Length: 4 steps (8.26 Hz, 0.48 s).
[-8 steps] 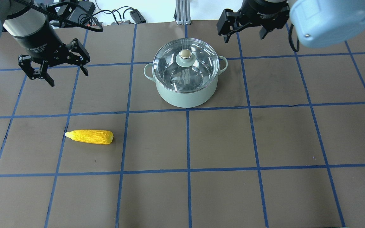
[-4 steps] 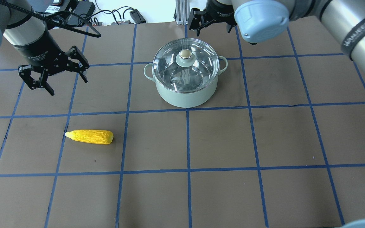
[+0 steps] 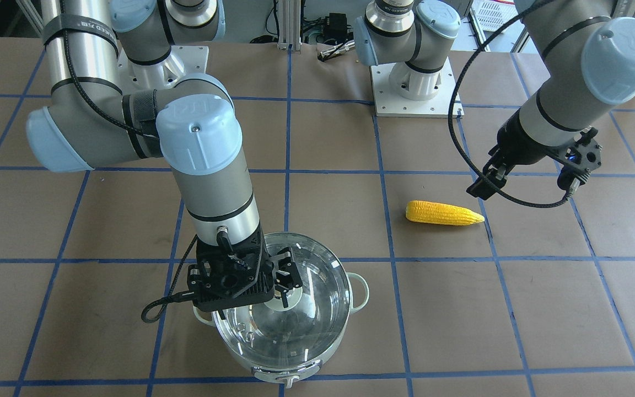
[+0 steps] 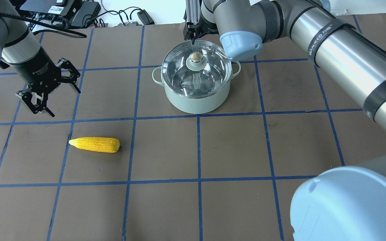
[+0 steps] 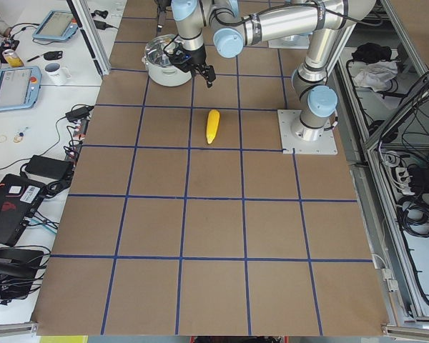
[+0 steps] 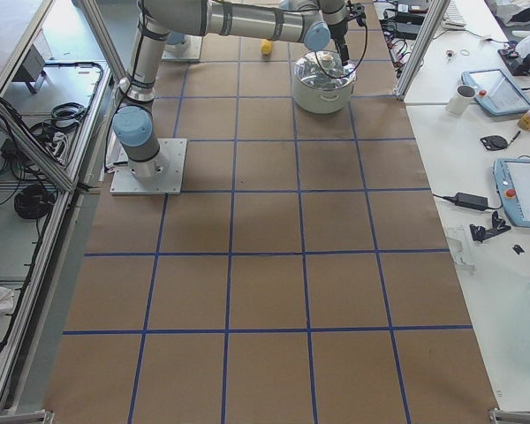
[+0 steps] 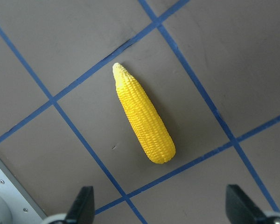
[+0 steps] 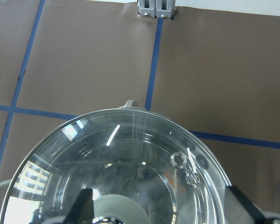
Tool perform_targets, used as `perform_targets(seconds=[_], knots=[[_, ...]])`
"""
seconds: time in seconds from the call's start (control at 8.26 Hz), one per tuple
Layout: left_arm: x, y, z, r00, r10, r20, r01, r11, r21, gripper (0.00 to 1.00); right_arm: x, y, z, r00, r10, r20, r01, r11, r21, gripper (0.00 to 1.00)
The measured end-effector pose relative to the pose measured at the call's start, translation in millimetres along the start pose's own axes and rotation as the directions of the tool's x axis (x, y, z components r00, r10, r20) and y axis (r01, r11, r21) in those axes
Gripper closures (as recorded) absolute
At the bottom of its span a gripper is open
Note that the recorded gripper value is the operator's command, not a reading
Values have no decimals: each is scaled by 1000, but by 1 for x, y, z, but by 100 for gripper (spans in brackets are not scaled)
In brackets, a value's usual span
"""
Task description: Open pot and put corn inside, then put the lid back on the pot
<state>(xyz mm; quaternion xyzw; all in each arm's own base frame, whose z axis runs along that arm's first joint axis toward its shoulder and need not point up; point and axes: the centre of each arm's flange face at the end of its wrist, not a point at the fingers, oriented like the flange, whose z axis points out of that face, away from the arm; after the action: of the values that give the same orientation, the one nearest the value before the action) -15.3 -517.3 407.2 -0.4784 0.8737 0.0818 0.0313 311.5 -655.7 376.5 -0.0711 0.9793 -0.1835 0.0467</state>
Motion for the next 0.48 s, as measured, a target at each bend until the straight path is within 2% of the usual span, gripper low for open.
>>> perform_targets(seconds=[0.24, 0.48], knots=[[-12, -17, 24, 978, -208, 14, 208, 978, -24, 0, -9, 5, 15, 1000, -14, 2, 14, 1000, -15, 2], [-14, -20, 48, 952, -306, -14, 306, 952, -10, 0, -24, 12, 19, 1000, -24, 8, 24, 999, -27, 8]])
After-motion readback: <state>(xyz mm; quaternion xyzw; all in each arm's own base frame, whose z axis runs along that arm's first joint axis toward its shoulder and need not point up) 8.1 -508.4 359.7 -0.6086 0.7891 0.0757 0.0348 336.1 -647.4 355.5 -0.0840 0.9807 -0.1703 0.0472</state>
